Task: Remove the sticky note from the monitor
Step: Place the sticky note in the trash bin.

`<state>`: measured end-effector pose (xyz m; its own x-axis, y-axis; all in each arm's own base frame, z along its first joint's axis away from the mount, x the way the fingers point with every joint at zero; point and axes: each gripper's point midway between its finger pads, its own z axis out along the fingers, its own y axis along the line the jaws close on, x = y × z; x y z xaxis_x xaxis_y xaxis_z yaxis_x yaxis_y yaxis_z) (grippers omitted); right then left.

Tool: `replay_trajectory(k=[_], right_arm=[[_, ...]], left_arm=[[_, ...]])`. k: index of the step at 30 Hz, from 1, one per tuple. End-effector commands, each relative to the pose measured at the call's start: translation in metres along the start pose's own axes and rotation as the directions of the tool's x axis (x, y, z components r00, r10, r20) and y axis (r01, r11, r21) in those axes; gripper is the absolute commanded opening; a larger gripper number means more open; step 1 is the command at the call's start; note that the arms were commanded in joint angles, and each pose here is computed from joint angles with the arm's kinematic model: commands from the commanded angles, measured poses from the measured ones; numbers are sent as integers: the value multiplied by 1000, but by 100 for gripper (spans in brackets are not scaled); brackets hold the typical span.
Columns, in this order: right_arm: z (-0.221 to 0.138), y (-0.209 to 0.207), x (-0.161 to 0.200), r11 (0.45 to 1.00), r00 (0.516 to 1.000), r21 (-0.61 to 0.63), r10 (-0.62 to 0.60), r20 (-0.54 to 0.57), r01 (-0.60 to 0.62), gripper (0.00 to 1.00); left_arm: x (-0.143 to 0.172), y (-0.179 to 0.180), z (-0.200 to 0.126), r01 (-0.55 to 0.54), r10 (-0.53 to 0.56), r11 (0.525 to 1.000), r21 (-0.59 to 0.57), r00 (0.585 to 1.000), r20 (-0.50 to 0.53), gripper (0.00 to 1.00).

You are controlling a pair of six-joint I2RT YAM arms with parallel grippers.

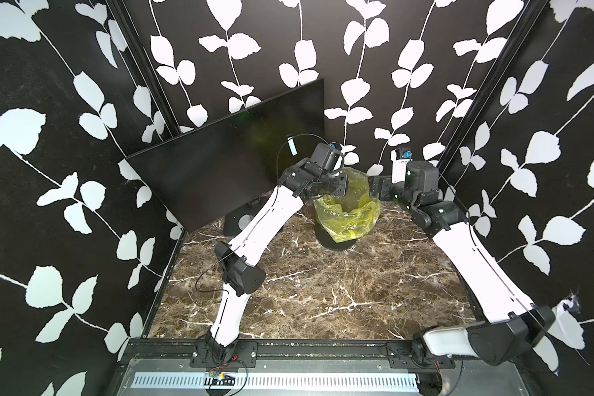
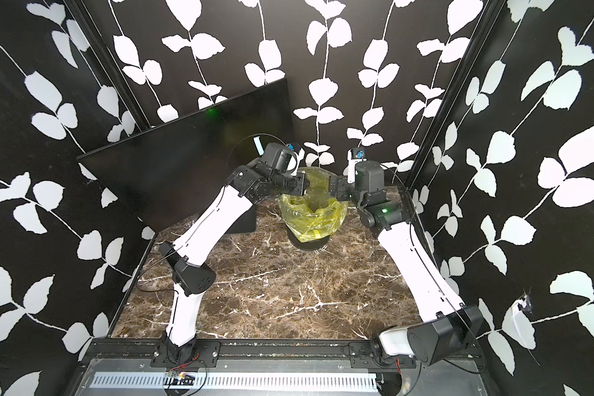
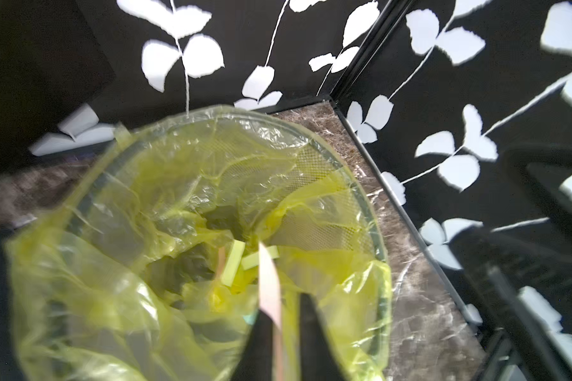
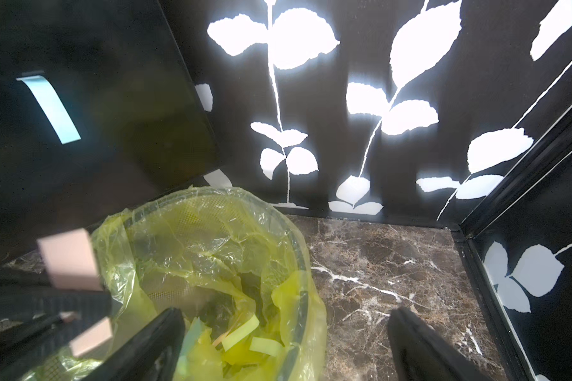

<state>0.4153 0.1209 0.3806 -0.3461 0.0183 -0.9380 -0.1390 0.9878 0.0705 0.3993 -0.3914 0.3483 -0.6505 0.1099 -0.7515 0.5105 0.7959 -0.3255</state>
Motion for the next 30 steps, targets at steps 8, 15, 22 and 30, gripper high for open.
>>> replay_trajectory(k=[8,15,22,30], right_arm=[[-7,2,-13,1000,998,-21,9,61,-8,97],[0,10,-13,998,998,-58,10,57,-7,97],[8,18,-19,996,998,-89,32,58,-27,97],[14,22,-22,993,997,-106,59,54,-53,97]], left_arm=[[-21,11,-11,-55,62,994,-94,995,73,71],[-58,94,-52,60,-8,955,-291,984,179,78],[-88,140,-64,148,-20,904,-401,952,305,80],[-114,161,-57,127,112,831,-542,916,386,82]])
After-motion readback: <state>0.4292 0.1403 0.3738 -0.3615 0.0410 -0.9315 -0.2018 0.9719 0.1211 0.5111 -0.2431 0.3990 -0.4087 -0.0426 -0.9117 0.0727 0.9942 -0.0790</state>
